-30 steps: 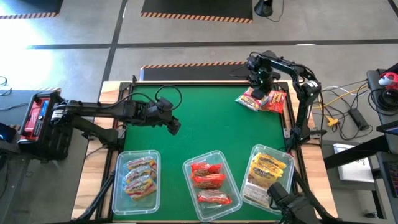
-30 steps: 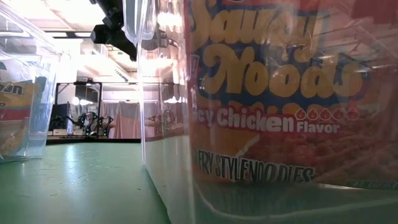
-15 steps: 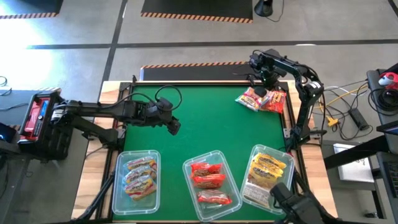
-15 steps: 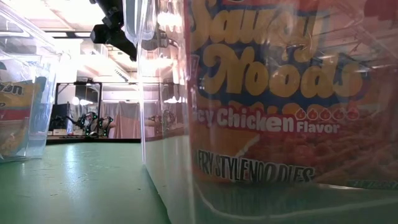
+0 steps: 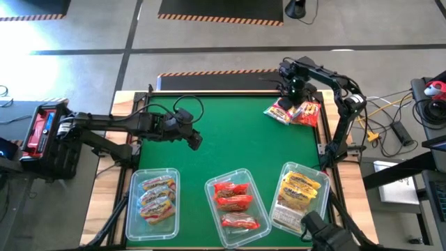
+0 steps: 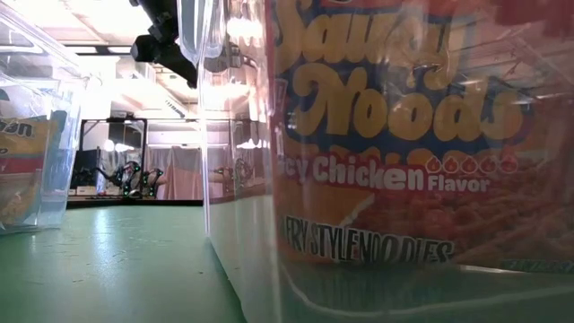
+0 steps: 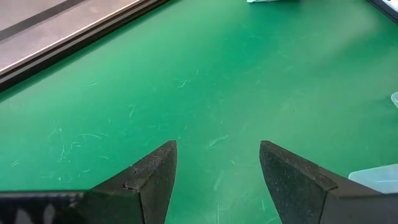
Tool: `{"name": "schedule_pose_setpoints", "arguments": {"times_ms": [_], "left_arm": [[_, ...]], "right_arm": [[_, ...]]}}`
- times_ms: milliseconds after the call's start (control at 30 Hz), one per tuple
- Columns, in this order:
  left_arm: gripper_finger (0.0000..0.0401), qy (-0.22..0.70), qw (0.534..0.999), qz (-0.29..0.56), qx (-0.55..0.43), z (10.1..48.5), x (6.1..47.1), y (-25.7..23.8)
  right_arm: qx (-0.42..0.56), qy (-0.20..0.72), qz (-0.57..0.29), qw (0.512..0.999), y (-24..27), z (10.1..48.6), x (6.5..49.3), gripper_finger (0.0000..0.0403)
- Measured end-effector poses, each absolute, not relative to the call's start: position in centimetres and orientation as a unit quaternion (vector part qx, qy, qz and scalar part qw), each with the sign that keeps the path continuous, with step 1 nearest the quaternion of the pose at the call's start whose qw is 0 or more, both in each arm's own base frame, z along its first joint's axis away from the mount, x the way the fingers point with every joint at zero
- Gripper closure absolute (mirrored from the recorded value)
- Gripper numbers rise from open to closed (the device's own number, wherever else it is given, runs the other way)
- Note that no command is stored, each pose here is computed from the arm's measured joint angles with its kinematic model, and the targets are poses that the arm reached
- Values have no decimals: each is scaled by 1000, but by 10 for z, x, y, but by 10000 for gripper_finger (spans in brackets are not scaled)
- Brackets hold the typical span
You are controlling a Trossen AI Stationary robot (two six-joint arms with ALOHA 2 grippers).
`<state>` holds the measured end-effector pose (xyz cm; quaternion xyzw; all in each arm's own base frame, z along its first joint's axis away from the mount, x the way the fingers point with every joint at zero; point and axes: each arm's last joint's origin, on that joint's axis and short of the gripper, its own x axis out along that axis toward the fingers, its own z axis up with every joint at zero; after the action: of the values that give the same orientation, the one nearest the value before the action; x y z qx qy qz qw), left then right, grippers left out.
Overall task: Sort Maruchan noodles
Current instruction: Put the blue noodle pack into the left transparent bin
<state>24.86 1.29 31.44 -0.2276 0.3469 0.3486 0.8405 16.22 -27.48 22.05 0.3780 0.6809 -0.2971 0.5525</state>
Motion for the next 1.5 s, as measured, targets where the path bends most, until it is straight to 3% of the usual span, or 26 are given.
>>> {"name": "schedule_pose_setpoints", "arguments": {"times_ms": [200, 333, 533, 767, 1133, 1500], "left_arm": [[188, 346, 840, 351, -226, 314, 249, 13], [188, 346, 841, 352, -220, 315, 249, 13], [188, 350, 841, 351, -216, 314, 248, 13], [188, 354, 840, 352, -214, 314, 247, 13], [188, 354, 840, 351, -214, 314, 247, 13], [188, 358, 840, 344, -219, 313, 247, 12]], "right_arm": [[377, 683, -252, 573, -253, 212, 191, 394], [333, 673, -297, 590, -251, 205, 209, 394], [297, 701, -346, 548, -245, 190, 222, 394], [271, 728, -347, 526, -234, 184, 231, 394], [216, 780, -279, 517, -215, 185, 240, 394], [161, 841, -147, 495, -208, 195, 227, 394]]}}
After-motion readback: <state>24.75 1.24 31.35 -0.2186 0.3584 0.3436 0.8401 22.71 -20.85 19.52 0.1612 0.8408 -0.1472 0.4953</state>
